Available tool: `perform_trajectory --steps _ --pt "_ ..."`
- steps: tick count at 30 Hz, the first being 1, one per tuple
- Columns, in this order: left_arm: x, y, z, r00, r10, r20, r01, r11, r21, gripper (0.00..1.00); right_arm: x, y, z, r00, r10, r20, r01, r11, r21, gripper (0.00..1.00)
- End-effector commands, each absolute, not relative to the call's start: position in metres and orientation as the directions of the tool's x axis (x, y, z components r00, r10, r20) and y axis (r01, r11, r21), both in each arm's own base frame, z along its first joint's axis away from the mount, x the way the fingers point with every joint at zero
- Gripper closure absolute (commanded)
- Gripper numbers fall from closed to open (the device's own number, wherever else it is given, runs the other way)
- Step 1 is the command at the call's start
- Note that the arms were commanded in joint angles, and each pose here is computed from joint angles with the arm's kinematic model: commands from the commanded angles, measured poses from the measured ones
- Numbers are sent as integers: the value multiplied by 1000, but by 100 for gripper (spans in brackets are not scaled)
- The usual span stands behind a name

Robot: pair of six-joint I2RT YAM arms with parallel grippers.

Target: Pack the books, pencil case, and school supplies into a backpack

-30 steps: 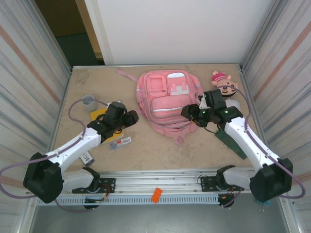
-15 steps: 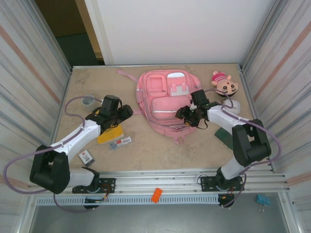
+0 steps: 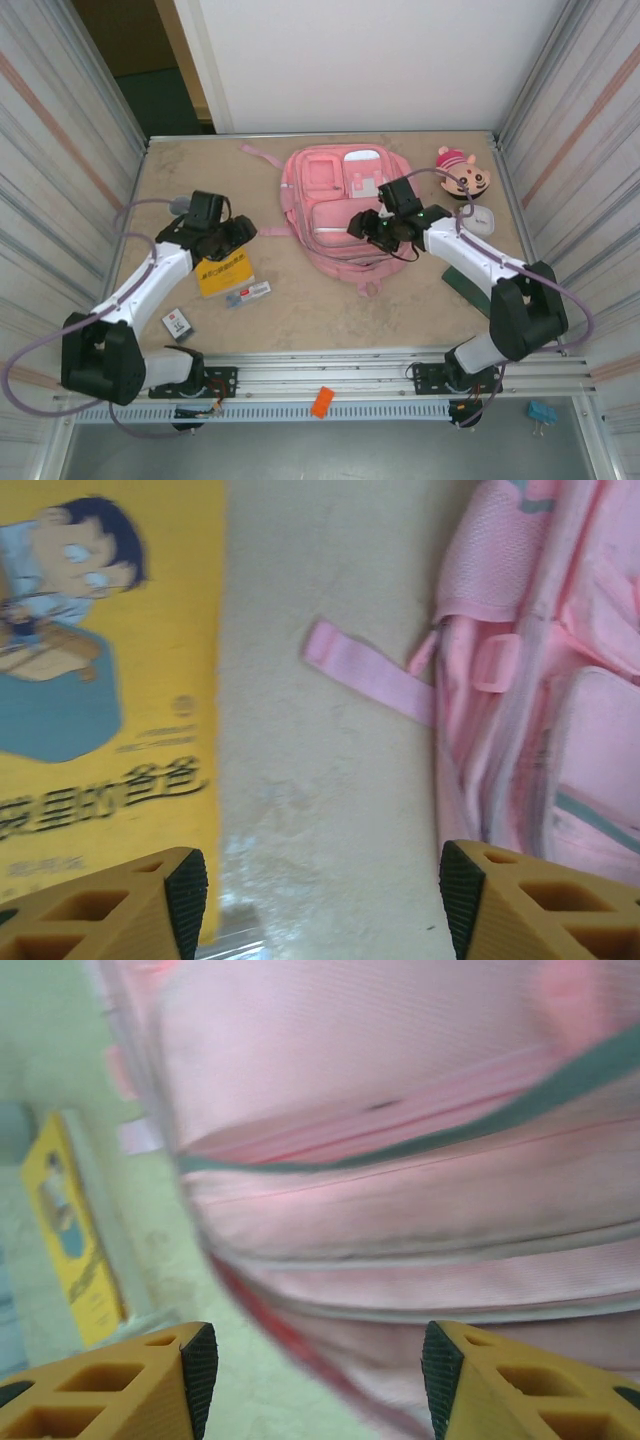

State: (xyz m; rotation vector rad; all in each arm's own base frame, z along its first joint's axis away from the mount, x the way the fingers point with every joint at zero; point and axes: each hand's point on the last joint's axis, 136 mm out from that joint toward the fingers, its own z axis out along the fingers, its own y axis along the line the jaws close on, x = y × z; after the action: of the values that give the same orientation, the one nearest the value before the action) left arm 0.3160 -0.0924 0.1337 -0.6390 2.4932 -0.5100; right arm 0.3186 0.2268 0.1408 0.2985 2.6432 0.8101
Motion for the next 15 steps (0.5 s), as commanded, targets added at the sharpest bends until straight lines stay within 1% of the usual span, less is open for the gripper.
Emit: perform_trajectory --steps 1,4,7,10,13,15 --pt "303 -66 126 -734 -560 -385 -363 802 -474 36 313 250 171 -893 258 -369 -9 809 587 42" --pt "313 -51 124 -704 -605 -373 -357 755 -550 37 300 276 180 -897 231 -377 -51 793 608 42" --pt "324 -52 114 -746 -555 -368 -314 781 -540 39 291 296 177 -904 206 -376 -74 789 609 42" --pt "332 -61 95 -817 -494 -298 -292 799 -525 40 285 315 175 -914 172 -368 -103 777 621 42" --pt "338 -65 68 -846 -481 -232 -313 799 -513 48 281 326 171 -923 143 -358 -122 772 623 42" --pt "339 -66 53 -853 -484 -195 -334 794 -508 49 279 332 170 -927 129 -353 -131 770 624 42"
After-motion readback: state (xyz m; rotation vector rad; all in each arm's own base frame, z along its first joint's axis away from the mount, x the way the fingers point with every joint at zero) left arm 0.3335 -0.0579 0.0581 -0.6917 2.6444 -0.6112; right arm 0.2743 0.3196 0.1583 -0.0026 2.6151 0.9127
